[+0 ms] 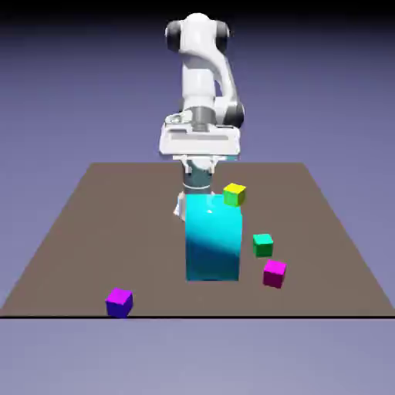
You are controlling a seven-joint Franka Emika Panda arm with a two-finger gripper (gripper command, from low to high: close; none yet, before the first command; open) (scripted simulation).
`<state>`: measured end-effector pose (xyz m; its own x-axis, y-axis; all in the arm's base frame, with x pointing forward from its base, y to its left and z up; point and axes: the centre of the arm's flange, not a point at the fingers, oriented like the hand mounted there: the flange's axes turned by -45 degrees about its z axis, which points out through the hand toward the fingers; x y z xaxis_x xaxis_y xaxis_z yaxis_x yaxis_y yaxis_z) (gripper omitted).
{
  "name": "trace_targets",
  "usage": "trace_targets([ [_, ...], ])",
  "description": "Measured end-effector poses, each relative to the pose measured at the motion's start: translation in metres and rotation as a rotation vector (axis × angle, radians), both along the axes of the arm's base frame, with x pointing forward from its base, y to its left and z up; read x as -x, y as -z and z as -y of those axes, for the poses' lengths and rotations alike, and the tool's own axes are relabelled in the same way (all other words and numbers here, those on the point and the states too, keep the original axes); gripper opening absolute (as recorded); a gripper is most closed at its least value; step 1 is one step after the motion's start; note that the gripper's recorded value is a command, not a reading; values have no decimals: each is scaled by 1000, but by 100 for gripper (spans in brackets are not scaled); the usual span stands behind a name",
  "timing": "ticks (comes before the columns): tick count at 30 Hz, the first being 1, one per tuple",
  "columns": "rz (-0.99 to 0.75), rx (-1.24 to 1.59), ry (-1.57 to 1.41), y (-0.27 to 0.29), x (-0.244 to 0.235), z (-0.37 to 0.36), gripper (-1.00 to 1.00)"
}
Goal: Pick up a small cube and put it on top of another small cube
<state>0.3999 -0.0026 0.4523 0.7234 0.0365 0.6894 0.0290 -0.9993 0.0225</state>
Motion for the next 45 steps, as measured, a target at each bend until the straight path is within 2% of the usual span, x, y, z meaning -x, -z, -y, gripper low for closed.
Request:
trace_targets([
  [9,-265,-54,113,62,-70,62,0],
  [17,-493,-94,215,138,-112,128,0],
  [27,-767,-129,325,252,-132,209,0],
  [29,-774,-130,327,255,-132,211,0],
  [33,-774,-129,327,319,-131,211,0],
  [34,-774,-130,327,325,-131,211,-100],
  [36,-774,-130,327,325,-131,211,-100],
  [40,-773,-130,326,261,-132,211,-100],
  [45,-790,-12,-66,236,-135,28,-100],
])
